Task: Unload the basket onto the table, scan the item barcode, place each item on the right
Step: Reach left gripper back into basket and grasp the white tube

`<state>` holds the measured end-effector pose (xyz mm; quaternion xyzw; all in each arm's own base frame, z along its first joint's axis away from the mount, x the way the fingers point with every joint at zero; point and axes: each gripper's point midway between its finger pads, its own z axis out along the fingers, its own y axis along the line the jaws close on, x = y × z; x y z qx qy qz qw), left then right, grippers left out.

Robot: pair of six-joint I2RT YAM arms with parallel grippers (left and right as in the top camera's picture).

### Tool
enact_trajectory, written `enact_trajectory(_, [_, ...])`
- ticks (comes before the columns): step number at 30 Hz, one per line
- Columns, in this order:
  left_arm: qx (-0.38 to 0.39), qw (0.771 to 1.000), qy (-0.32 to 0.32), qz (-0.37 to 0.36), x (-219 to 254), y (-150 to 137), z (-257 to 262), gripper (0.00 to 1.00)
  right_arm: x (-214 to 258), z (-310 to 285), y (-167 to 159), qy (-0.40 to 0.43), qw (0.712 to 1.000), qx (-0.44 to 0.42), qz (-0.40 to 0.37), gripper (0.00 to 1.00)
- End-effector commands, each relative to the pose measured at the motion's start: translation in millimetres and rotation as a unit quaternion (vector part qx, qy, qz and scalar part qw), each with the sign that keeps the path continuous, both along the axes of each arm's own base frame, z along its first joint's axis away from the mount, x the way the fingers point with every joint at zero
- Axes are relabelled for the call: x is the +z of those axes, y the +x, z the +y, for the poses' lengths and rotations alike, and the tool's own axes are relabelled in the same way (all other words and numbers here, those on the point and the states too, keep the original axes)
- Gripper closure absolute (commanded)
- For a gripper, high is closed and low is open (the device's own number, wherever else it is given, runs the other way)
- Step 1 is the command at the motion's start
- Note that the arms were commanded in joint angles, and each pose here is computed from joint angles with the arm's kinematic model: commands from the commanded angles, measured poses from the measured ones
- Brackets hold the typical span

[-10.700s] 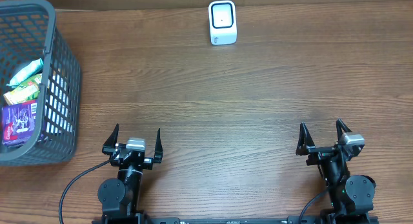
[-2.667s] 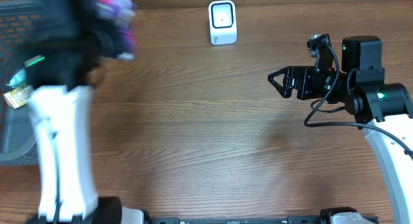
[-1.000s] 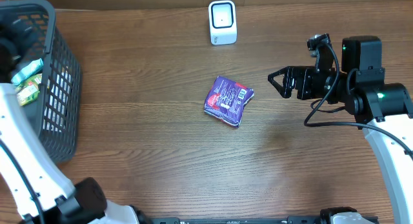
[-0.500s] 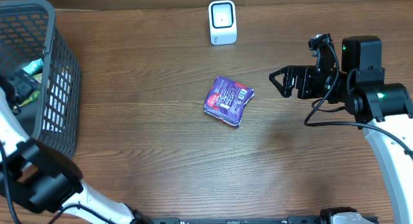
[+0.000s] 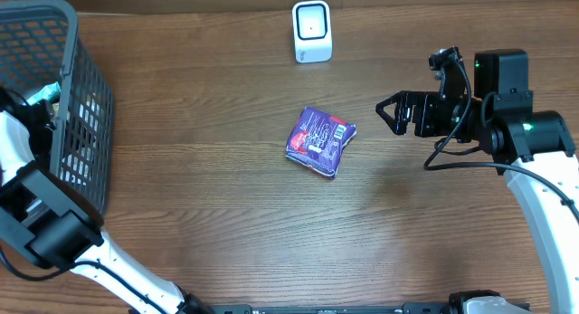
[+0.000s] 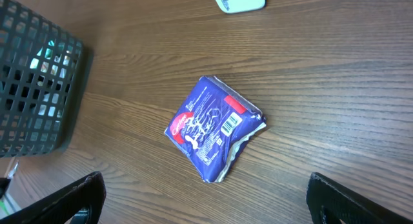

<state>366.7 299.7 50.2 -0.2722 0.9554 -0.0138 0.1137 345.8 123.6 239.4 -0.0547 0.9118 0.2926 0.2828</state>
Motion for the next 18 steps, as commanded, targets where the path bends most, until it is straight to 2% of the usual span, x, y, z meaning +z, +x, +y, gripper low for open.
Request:
enact_trajectory(1, [-0.027,0.999,-0.011,0.018,-29.1,1.9,-3.7,0.20,-2.2,3.8,5.2,0.001,1.000,0.003,0.004,0.00])
enact_trajectory(2, [-0.028,0.999,-0.012,0.020,-32.4,2.1,-3.8,0.26,-2.8,4.6,5.0,0.002,1.000,0.005,0.006,0.00])
enact_trajectory(4, [-0.028,0.999,-0.015,0.022,-37.1,2.5,-4.6,0.48,-4.3,4.8,5.7,0.003,1.000,0.005,0.008,0.00])
enact_trajectory(7, [-0.016,1.000,-0.014,0.019,-33.4,4.7,-2.6,0.96,-2.8,5.1,8.4,0.004,1.000,0.006,0.001,0.00])
enact_trajectory(11, [0.012,1.000,-0.009,0.005,-4.9,12.2,3.8,0.96,-0.2,7.2,9.4,0.009,1.000,0.010,-0.004,0.00])
enact_trajectory(14, [0.066,0.997,0.006,-0.033,45.9,24.6,14.2,0.96,0.4,7.6,9.9,0.010,1.000,0.010,-0.005,0.00])
enact_trajectory(16, [0.094,0.993,0.023,-0.069,93.6,32.4,17.6,0.96,0.8,7.6,10.3,0.010,1.000,0.010,-0.007,0.00])
enact_trajectory(17, [0.108,0.987,0.044,-0.111,143.6,37.5,17.2,0.96,0.9,7.7,10.3,0.011,1.000,0.011,-0.007,0.00])
enact_trajectory(18, [0.118,0.982,0.054,-0.135,170.0,38.6,15.4,0.96,1.0,8.1,10.1,0.012,1.000,0.011,-0.007,0.00])
